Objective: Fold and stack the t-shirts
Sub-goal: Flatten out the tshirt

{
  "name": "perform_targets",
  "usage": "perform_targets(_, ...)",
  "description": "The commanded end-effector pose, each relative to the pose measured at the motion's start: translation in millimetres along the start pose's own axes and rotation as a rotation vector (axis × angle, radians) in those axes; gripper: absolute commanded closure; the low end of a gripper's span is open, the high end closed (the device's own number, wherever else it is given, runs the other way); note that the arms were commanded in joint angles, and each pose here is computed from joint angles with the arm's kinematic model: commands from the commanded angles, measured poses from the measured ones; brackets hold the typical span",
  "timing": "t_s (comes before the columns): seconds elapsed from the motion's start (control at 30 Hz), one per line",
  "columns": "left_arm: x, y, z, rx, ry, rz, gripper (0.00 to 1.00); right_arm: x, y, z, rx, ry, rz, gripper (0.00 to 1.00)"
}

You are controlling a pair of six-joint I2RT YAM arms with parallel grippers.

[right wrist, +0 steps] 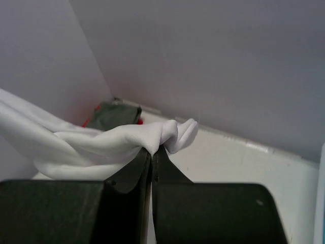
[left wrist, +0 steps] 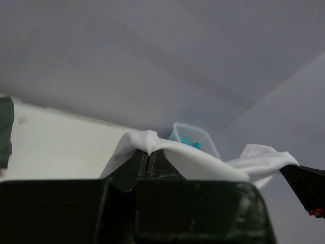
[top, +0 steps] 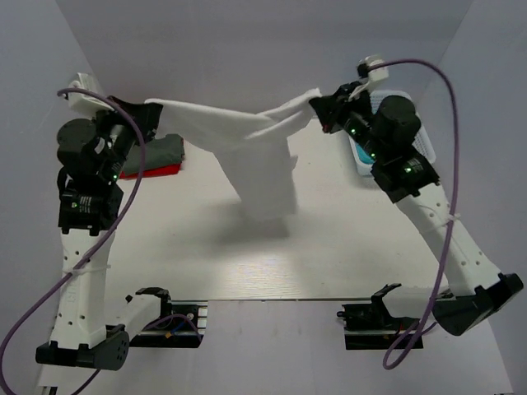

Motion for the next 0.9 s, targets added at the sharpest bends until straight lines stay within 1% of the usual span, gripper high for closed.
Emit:
perform_targets(0.0,-27,38,-25,-0.094,-0.080,0.047,1.00,11,61,-25,-0.174,-0.030,-0.084,1.00)
perform_targets(0.03,-33,46,-32,-0.122,-0.096,0.051,1.00,12,69,-30,-0.195,-0.033,-0.093,1.00)
perform_targets(0.07,-37,55,-39,-0.150,-0.099,0.063,1.00,19,88,-42,-0.254,-0.023,-0.102,1.00)
perform_targets(0.1,-38,59,-41,-0.163,-0.089,0.063,1.00,20,95,-46,-0.286,-0.036,-0.109,1.00)
perform_targets(0.13,-40,63,-43,-0.180,-0.084,0.063,1.00,14,102,-49,-0.319,-0.098,-0.125,1.00)
perform_targets(0.17,-40,68,-46,-0.198,-0.063,0.060,1.00,16,113,-54,-0.352,-0.113,-0.128,1.00)
perform_targets(0.23,-33,62,-35,-0.160,-0.025,0.055,1.00,10,118,-56,-0.367,-0.184,-0.144,1.00)
perform_targets(0.3,-32,63,-28,-0.158,-0.012,0.054,1.00,6,118,-51,-0.358,-0.216,-0.157,1.00)
perform_targets(0.33,-29,58,-18,-0.128,-0.012,0.053,1.00,4,117,-49,-0.355,-0.231,-0.159,1.00)
perform_targets(0.43,-23,48,5,-0.090,-0.005,0.038,1.00,-9,101,-24,-0.312,-0.286,-0.161,1.00)
perform_targets(0.47,-16,38,22,-0.054,0.005,0.035,1.00,-13,99,-20,-0.312,-0.317,-0.158,1.00)
perform_targets(0.5,-12,33,31,-0.034,0.017,0.033,1.00,-22,85,0,-0.269,-0.340,-0.169,1.00)
perform_targets(0.57,-4,27,49,0.000,0.031,0.031,1.00,-31,77,16,-0.248,-0.379,-0.174,1.00)
perform_targets(0.6,4,17,69,0.038,0.053,0.026,1.00,-40,66,40,-0.211,-0.400,-0.189,1.00)
perform_targets(0.67,9,19,85,0.044,0.056,0.036,1.00,-53,62,57,-0.196,-0.438,-0.221,1.00)
perform_targets(0.7,10,19,94,0.048,0.058,0.036,1.00,-59,63,81,-0.191,-0.441,-0.227,1.00)
perform_targets(0.73,11,22,113,0.053,0.060,0.045,1.00,-64,63,88,-0.184,-0.453,-0.231,1.00)
perform_targets(0.8,13,24,128,0.073,0.070,0.068,1.00,-69,71,107,-0.185,-0.432,-0.215,1.00)
perform_targets(0.83,1,44,129,0.027,0.033,0.087,1.00,-63,95,108,-0.250,-0.416,-0.207,1.00)
perform_targets(0.87,10,31,148,0.089,0.053,0.088,1.00,-67,97,116,-0.256,-0.392,-0.212,1.00)
Point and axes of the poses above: each gripper's point midway between its finger pads, its own z axis out along the fingers, its own x axis along the line the jaws close on, y = z × x, the point moved 8 cm from there along -z, back along the fingers, and after that the axes turned 6 degrees about z, right-handed, at the moved point
